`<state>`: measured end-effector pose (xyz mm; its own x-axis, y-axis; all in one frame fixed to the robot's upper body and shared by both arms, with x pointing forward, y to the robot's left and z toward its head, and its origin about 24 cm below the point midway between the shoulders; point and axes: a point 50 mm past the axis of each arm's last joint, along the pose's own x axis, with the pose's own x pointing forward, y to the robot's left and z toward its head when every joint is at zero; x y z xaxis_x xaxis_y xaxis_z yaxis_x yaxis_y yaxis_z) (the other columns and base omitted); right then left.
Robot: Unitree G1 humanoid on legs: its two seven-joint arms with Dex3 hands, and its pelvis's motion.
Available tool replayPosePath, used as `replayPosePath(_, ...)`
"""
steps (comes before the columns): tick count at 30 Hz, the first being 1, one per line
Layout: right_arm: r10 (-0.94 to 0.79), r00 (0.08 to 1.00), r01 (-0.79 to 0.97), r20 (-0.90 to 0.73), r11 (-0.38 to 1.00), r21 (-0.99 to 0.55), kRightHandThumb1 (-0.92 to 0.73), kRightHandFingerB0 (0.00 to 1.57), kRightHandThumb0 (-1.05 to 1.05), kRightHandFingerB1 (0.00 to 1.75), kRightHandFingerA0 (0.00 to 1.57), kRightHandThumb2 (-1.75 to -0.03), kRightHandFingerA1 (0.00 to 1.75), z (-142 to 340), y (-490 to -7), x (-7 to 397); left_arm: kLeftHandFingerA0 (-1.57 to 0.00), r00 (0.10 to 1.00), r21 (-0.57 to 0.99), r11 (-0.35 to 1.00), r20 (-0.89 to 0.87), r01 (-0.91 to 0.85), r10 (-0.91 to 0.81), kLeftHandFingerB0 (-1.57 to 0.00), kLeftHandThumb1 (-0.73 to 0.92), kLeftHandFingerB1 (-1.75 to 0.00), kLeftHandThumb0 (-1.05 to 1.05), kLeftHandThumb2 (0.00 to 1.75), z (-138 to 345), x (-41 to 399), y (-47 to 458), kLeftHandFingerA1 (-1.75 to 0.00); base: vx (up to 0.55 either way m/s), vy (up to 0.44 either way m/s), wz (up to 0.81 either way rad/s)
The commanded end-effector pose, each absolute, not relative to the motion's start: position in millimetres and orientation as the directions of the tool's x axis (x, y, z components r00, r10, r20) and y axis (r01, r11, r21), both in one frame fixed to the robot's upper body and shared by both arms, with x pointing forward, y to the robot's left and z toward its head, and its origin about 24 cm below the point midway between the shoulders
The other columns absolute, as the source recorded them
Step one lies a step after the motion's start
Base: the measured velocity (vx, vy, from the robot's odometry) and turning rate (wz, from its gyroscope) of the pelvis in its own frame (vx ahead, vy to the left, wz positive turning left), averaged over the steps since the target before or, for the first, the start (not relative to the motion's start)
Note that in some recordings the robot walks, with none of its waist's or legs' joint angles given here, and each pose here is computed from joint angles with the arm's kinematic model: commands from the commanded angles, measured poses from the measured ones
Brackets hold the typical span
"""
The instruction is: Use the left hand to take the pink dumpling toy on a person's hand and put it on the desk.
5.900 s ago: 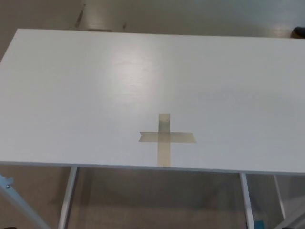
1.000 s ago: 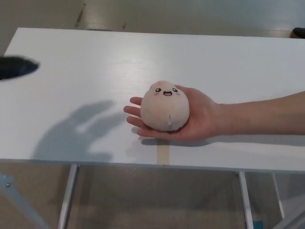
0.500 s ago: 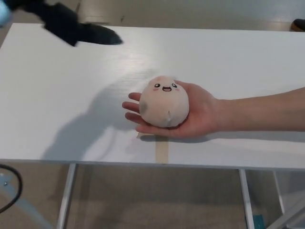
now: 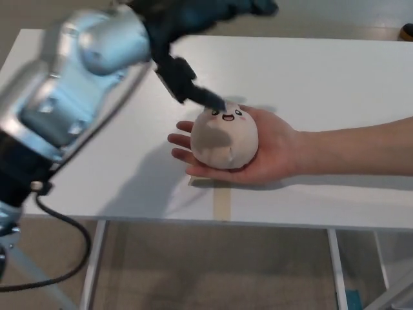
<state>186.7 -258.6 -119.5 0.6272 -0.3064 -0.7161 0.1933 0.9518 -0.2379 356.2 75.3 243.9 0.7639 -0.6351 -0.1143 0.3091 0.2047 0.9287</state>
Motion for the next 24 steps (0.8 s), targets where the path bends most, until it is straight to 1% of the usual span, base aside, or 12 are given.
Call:
replayPosePath(1, -0.3, 0.607, 0.199, -0.736, 0.954, -0.224, -0.65, 0.45, -0.21, 0.4, 0.57, -0.59, 0.44, -123, -258, 181, 0.0, 0.832, 0.95, 0.005, -0.27, 0.312, -0.485, 0.0, 0.18, -0.47, -0.32, 0.8, 220, 368, 62, -0.49, 0.0, 0.0, 0.0)
replayPosePath(13, -0.291, 0.615, 0.196, -0.733, 0.957, -0.215, -0.65, 0.45, -0.21, 0.4, 0.57, -0.59, 0.44, -122, -258, 184, 0.0, 0.845, 0.938, -0.057, -0.334, 0.343, -0.418, 0.0, 0.17, -0.47, -0.32, 0.8, 194, 372, 50, -0.48, 0.0, 0.0, 0.0)
replayPosePath(14, -0.29, 0.615, 0.197, -0.733, 0.957, -0.213, -0.65, 0.45, -0.21, 0.4, 0.57, -0.59, 0.44, -122, -257, 184, -0.18, 0.846, 0.937, -0.06, -0.338, 0.345, -0.412, -0.15, 0.43, -0.29, -0.61, 0.54, 192, 373, 50, -0.3, 0.0, 0.0, 0.0)
replayPosePath(16, -0.289, 0.615, 0.195, -0.734, 0.957, -0.214, -0.65, 0.45, -0.21, 0.4, 0.57, -0.59, 0.44, -122, -257, 184, -0.18, 0.848, 0.933, -0.067, -0.349, 0.352, -0.4, -0.15, 0.43, -0.29, -0.61, 0.54, 189, 373, 49, -0.3, 0.0, 0.0, 0.0)
replayPosePath(17, -0.29, 0.614, 0.195, -0.734, 0.957, -0.214, -0.65, 0.45, -0.21, 0.4, 0.57, -0.59, 0.44, -122, -258, 184, 0.0, 0.849, 0.93, -0.069, -0.358, 0.361, -0.389, 0.0, 0.17, -0.47, -0.32, 0.8, 187, 374, 49, -0.48, 0.0, 0.0, 0.0)
replayPosePath(23, -0.284, 0.619, 0.185, -0.732, 0.959, -0.216, -0.65, 0.46, -0.21, 0.4, 0.56, -0.59, 0.43, -121, -257, 185, 0.0, 0.846, 0.916, -0.065, -0.392, 0.397, -0.361, 0.0, 0.17, -0.47, -0.32, 0.8, 178, 375, 49, -0.48, 0.0, 0.0, 0.0)
replayPosePath(24, -0.283, 0.62, 0.186, -0.731, 0.959, -0.214, -0.65, 0.46, -0.21, 0.4, 0.56, -0.59, 0.43, -121, -258, 185, -0.19, 0.843, 0.911, -0.064, -0.403, 0.408, -0.357, -0.15, 0.43, -0.29, -0.61, 0.54, 175, 375, 48, -0.3, 0.0, 0.0, 0.0)
